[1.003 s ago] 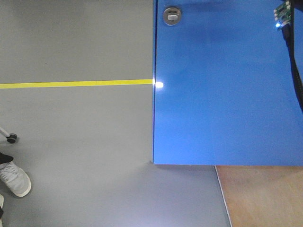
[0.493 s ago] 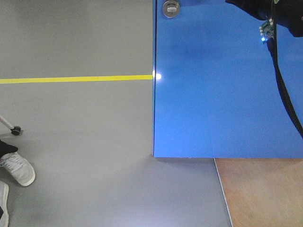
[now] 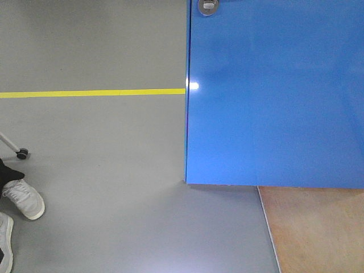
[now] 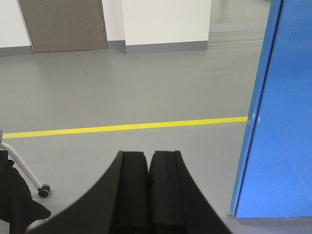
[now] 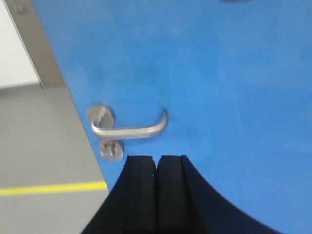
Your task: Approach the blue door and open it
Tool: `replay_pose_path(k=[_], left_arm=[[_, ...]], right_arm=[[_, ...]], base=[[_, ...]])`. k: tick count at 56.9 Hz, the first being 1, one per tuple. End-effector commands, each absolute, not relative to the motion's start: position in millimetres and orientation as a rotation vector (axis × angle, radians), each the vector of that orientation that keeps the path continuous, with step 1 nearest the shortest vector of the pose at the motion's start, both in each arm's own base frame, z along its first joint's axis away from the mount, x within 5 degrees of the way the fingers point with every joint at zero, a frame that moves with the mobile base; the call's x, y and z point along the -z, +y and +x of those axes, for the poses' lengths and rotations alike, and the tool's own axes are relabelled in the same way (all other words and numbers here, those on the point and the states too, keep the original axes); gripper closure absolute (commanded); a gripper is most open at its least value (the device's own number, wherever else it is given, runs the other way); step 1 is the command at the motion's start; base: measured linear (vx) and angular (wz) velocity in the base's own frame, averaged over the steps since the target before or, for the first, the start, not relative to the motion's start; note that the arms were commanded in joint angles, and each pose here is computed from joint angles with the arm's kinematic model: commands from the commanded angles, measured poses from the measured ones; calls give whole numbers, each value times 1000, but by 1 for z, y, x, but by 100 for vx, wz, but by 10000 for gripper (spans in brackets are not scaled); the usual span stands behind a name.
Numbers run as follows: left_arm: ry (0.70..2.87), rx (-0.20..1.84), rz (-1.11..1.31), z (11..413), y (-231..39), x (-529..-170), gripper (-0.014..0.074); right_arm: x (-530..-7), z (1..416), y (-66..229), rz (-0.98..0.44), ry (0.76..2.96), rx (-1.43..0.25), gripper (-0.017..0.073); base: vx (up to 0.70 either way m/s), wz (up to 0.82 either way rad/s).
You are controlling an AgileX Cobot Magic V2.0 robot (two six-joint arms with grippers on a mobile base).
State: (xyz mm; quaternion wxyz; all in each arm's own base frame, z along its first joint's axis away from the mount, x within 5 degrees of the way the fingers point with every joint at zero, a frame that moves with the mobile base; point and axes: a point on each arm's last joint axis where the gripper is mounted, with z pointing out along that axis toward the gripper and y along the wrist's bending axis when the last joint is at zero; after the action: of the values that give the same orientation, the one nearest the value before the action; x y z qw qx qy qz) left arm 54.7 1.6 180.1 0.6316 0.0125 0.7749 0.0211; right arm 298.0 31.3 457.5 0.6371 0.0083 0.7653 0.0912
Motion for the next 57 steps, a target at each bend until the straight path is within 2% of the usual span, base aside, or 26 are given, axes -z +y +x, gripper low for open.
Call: replay_pose_path(k=[1, 12, 20, 37, 57], left_arm=[[1650, -33, 28, 54, 1, -197, 521], [1650, -33, 28, 54, 1, -197, 521], [1650, -33, 28, 54, 1, -197, 521], [1650, -33, 28, 54, 1, -197, 521], [1650, -33, 28, 54, 1, -197, 521]], right_arm=[[-500, 264, 26, 17, 1551, -200, 547], [-510, 233, 23, 15, 1475, -199, 547], [-494, 210, 18, -112, 1388, -7, 547], [-380, 164, 14, -186, 1551, 53, 547], [-265, 88, 7, -80, 1537, -47, 547]], base=[[1, -3], [0, -1], [0, 0], [0, 0], [0, 0]])
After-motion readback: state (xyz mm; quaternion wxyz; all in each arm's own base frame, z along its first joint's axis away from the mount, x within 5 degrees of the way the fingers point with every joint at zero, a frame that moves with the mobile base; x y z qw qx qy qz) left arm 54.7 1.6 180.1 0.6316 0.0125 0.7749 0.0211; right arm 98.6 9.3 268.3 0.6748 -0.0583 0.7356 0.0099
